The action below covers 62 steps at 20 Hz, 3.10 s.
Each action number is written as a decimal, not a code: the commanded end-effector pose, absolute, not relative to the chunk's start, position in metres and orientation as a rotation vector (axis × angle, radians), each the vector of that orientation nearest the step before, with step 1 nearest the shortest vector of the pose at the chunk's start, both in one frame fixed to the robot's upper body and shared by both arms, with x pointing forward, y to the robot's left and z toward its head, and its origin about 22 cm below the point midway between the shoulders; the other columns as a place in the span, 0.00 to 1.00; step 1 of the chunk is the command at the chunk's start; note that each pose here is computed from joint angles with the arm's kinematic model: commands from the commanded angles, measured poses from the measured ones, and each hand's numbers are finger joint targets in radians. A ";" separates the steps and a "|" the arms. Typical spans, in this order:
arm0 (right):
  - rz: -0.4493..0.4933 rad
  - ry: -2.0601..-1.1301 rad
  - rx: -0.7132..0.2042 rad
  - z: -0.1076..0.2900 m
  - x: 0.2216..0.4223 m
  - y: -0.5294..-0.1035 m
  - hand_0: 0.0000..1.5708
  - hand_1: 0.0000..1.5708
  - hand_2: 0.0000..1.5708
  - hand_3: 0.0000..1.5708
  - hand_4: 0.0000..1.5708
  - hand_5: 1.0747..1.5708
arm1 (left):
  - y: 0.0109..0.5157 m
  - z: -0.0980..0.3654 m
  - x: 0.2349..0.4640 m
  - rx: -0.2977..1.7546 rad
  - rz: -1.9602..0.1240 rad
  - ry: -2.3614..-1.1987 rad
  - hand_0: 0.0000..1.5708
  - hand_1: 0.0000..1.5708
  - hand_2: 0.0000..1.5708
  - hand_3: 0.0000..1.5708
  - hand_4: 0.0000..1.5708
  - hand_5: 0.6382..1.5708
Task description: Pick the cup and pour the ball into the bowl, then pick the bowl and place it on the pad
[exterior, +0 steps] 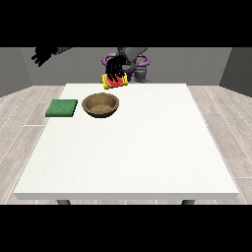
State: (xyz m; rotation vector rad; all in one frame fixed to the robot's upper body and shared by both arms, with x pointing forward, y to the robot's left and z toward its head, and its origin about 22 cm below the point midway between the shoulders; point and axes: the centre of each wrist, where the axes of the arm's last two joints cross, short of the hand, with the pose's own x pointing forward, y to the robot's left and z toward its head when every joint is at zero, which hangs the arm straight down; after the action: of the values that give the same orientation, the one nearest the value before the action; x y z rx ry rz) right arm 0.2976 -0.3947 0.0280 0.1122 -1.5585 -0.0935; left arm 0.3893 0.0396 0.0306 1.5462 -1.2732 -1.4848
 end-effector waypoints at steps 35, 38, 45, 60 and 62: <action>-0.438 -1.537 -0.051 -0.044 0.282 -0.356 0.00 0.00 0.00 0.00 0.47 0.99 | 0.296 0.217 0.405 0.043 -0.199 -1.866 0.00 0.00 0.00 0.00 0.67 0.99; -0.415 -1.567 -0.022 -0.044 0.290 -0.371 0.00 0.00 0.00 0.00 0.46 0.99 | 0.305 0.247 0.401 0.020 -0.209 -1.889 0.00 0.00 0.00 0.00 0.66 0.99; -0.361 -1.531 0.015 -0.069 0.302 -0.328 0.00 0.00 0.00 0.00 0.37 0.98 | 0.363 0.226 0.378 0.068 -0.150 -1.863 0.00 0.00 0.00 0.00 0.64 0.96; -0.415 -1.624 -0.027 -0.088 0.302 -0.321 0.00 0.00 0.00 0.00 0.29 0.95 | 0.366 0.263 0.356 0.039 -0.223 -1.961 0.00 0.00 0.00 0.00 0.65 0.97; -0.396 -1.589 -0.014 -0.059 0.332 -0.322 0.00 0.00 0.00 0.00 0.28 0.95 | 0.359 0.252 0.358 0.055 -0.201 -1.956 0.00 0.00 0.00 0.00 0.65 0.96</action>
State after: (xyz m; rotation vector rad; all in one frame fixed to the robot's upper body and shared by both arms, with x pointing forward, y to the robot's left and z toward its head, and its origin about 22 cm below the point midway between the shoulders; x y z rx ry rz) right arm 0.3157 -0.3333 -0.0664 -0.0260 -1.6496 -0.3971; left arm 0.3590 0.3606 0.2658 0.0485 -1.9755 -0.2152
